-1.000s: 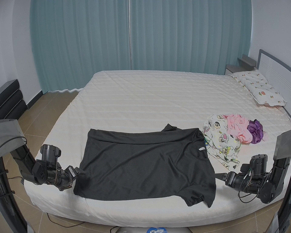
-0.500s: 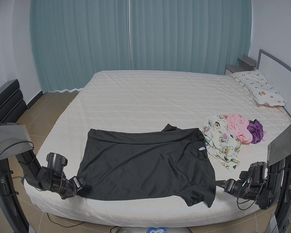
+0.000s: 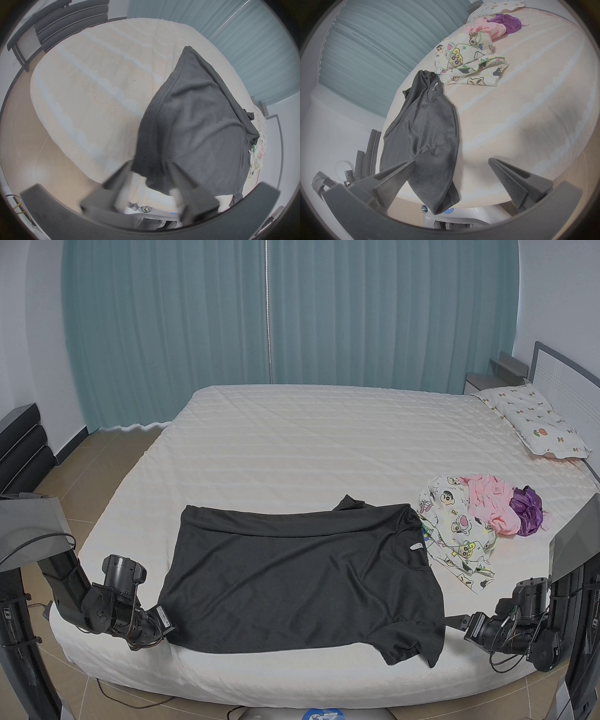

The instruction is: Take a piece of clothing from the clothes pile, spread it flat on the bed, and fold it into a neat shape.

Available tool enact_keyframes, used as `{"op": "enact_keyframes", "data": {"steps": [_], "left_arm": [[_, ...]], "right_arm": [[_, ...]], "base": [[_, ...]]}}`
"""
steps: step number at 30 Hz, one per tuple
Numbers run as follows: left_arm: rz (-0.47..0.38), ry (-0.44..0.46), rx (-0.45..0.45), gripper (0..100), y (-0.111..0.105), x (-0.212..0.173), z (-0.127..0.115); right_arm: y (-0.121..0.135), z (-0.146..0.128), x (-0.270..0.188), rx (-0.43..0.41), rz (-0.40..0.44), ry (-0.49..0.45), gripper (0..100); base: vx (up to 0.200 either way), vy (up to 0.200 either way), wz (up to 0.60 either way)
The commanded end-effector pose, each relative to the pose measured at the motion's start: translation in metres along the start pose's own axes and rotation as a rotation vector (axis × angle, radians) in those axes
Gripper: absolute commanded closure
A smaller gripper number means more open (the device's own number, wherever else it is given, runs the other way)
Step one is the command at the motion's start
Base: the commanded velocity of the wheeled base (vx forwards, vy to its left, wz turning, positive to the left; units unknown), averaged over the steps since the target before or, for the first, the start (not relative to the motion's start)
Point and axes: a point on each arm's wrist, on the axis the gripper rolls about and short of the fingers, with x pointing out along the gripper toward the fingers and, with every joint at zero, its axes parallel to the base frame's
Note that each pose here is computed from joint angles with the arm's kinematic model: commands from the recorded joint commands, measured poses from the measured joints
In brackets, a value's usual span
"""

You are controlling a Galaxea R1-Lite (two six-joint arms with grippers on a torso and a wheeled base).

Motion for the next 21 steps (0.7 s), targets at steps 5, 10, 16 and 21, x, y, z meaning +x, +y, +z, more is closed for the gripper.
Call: {"op": "enact_keyframes", "data": {"steps": [5, 10, 16, 21], "left_arm": [[0.033, 0.000, -0.021, 100, 0.003, -0.002, 0.006], [0.042, -0.013, -0.062, 100, 0.013, -0.006, 0.011], [0.037, -0.023, -0.091, 100, 0.020, -0.009, 0.017], [0.025, -0.003, -0.089, 100, 0.019, -0.008, 0.015]], "right_arm": [[0.014, -0.006, 0.012, -0.060, 0.062, 0.030, 0], [0.025, -0.005, 0.044, -0.115, 0.117, 0.021, 0], [0.026, -0.003, 0.062, -0.145, 0.118, 0.027, 0], [0.021, -0.002, 0.058, -0.137, 0.096, 0.030, 0]], "base": [[0.000, 0.000, 0.00], [0.000, 0.000, 0.00], [0.000, 0.000, 0.00], [0.000, 0.000, 0.00]]}}
